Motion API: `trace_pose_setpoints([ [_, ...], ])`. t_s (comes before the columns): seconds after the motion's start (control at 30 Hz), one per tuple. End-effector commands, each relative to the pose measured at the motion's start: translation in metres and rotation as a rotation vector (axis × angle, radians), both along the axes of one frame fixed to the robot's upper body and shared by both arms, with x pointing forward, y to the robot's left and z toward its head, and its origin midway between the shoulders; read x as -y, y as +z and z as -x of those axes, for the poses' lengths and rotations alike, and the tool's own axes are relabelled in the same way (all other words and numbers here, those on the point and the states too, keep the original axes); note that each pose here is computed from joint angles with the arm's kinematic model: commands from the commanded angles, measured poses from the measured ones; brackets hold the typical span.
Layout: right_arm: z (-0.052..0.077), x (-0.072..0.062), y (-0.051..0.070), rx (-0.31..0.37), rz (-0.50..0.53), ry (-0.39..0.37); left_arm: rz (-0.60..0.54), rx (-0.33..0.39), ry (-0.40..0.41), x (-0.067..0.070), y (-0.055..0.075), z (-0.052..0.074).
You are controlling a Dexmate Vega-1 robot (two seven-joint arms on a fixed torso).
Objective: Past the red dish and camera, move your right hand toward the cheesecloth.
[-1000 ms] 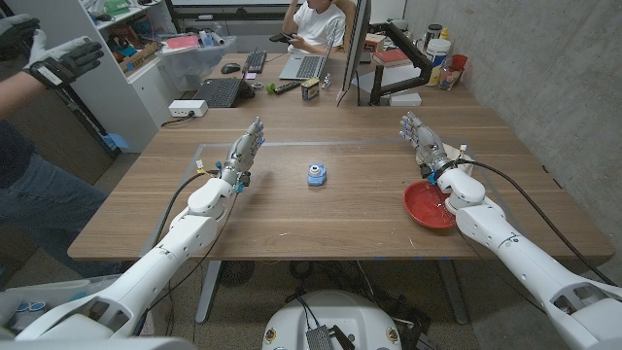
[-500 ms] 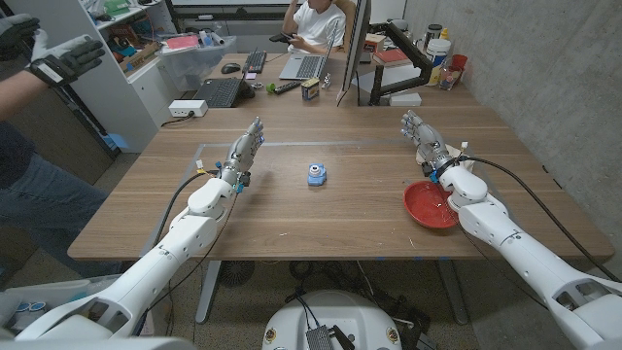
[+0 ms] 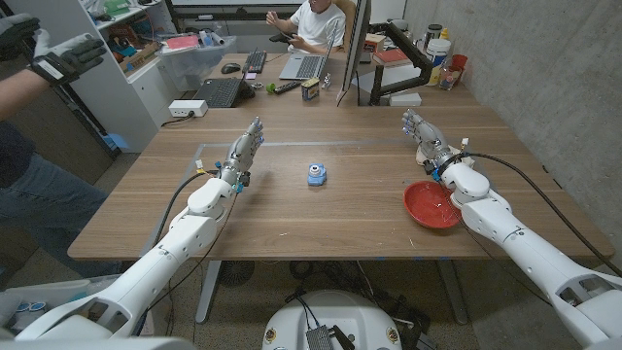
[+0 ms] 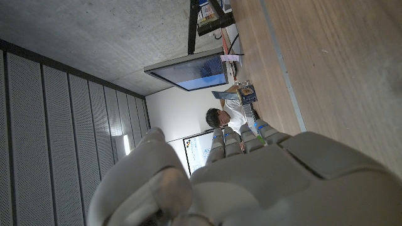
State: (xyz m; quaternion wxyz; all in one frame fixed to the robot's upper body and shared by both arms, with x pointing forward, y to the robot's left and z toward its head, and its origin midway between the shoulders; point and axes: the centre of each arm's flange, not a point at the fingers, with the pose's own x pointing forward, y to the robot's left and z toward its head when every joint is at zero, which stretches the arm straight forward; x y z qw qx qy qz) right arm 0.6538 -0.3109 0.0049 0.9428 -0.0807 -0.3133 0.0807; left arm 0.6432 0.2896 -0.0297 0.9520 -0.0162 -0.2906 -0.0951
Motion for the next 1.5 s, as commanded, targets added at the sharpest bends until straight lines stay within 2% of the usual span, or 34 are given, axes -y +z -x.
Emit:
trace_pose_setpoints([
  [0.03, -0.002, 0.005, 0.005, -0.003, 0.045, -0.023, -0.003, 0.000, 0.005, -0.003, 0.002, 0.000],
  [0.93, -0.004, 0.018, 0.016, 0.015, 0.124, -0.092, -0.006, 0.001, 0.008, -0.006, 0.005, 0.000],
  [1.5, -0.004, 0.026, 0.019, 0.053, 0.146, -0.136, -0.007, 0.006, 0.009, -0.008, 0.008, -0.001],
])
